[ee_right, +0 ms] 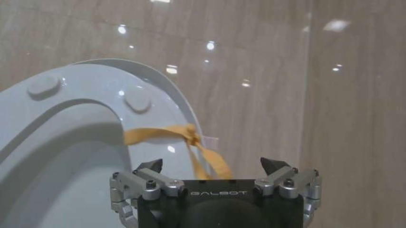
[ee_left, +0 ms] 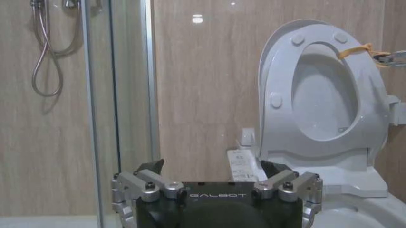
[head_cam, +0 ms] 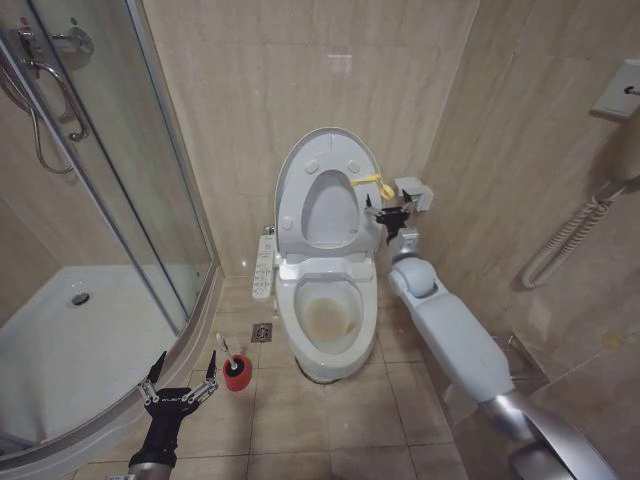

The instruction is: Open the toilet lid, clean the toilet bowl with a toilet brush, close the toilet lid, and flush.

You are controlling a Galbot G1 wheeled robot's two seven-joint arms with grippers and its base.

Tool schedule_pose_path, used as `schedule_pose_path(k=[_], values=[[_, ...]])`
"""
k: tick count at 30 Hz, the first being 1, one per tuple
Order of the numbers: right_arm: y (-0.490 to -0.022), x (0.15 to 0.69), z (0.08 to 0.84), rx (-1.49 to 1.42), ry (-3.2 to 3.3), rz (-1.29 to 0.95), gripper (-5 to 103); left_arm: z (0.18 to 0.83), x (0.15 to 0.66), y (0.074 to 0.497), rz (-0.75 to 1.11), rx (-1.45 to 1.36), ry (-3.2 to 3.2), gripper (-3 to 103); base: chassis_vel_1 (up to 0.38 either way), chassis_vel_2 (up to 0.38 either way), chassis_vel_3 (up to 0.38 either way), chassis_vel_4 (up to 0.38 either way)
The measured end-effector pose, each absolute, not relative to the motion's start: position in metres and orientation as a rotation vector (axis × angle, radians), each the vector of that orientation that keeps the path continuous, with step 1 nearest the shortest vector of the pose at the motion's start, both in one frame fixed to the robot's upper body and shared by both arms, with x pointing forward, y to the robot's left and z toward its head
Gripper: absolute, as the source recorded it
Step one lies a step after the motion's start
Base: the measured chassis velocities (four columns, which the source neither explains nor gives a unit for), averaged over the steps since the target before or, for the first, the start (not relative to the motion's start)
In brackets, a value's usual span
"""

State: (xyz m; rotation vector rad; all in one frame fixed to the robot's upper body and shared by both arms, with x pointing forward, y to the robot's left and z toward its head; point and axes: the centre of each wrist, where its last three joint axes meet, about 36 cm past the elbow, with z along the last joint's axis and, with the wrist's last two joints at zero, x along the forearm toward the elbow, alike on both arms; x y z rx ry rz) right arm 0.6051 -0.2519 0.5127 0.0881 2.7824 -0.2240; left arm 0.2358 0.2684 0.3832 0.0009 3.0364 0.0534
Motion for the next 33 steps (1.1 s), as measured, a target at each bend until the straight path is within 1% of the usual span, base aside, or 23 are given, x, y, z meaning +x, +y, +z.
schedule_pose_path(k=[8,13,17,18,22,23,27,33], values=[[-0.268,0.564,0.491,0.133,2.813,-0.173,100,0.383,0.236,0.268,0.053,0.001,3.037,100,0.000,0.000,0.000,0.000],[-0.271,0.520,0.465,0.144,2.853,-0.129,100,0.383,0.236,0.268,0.053,0.001,3.037,100,0.000,0.000,0.000,0.000],[-0.267,0.476,0.439,0.134,2.901,-0.098,100,0.383,0.236,0.268,0.054,0.000,3.036,100,0.000,0.000,0.000,0.000],[-0.267,0.476,0.439,0.134,2.901,-0.098,100,0.383,0.236,0.268,0.054,0.000,3.036,100,0.000,0.000,0.000,0.000],[-0.256,0.442,0.426,0.129,2.917,-0.064,100,0.383,0.236,0.268,0.053,0.001,3.037,100,0.000,0.000,0.000,0.000],[-0.256,0.442,0.426,0.129,2.917,-0.064,100,0.383,0.236,0.268,0.053,0.001,3.037,100,0.000,0.000,0.000,0.000],[-0.241,0.414,0.420,0.133,2.933,-0.024,100,0.383,0.236,0.268,0.053,0.001,3.037,100,0.000,0.000,0.000,0.000],[-0.233,0.392,0.414,0.158,2.952,-0.004,100,0.383,0.236,0.268,0.053,0.001,3.037,100,0.000,0.000,0.000,0.000]])
